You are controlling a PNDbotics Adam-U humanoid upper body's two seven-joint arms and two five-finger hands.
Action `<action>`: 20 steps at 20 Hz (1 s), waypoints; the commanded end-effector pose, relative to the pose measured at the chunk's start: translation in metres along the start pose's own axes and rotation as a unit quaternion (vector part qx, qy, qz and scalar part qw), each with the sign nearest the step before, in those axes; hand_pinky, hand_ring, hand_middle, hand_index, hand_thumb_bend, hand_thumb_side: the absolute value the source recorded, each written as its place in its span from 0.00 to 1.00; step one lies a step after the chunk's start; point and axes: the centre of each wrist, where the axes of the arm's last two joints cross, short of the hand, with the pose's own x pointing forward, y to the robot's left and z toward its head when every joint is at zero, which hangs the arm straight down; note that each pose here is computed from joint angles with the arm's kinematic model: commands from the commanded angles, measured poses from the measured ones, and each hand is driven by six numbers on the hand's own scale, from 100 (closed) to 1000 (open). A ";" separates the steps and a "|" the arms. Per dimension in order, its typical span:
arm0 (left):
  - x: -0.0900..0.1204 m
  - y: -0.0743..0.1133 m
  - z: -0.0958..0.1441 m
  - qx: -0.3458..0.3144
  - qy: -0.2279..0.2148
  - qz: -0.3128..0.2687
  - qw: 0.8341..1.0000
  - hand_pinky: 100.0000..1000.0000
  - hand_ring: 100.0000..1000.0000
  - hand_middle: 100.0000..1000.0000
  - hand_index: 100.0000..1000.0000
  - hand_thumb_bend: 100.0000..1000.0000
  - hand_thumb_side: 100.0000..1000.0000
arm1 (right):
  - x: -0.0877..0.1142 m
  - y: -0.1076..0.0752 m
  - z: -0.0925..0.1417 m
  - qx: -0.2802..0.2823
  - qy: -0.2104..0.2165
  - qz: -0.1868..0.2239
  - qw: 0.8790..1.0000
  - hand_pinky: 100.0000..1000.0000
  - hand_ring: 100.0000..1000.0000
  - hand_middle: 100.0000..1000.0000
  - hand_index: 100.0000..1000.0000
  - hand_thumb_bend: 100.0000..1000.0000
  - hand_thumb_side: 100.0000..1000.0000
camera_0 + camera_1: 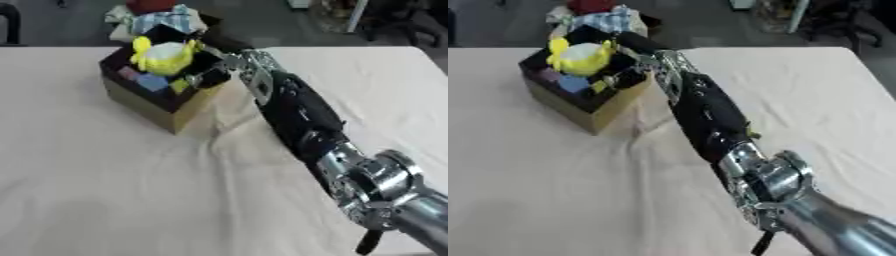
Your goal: Pick up objects on the table and place them in the box.
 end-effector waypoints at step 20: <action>0.006 0.010 -0.001 0.017 -0.009 -0.012 1.000 0.81 0.73 0.67 0.83 0.00 0.63 | 0.003 -0.077 0.002 -0.048 -0.060 0.134 0.988 0.86 0.95 1.00 1.00 0.27 0.53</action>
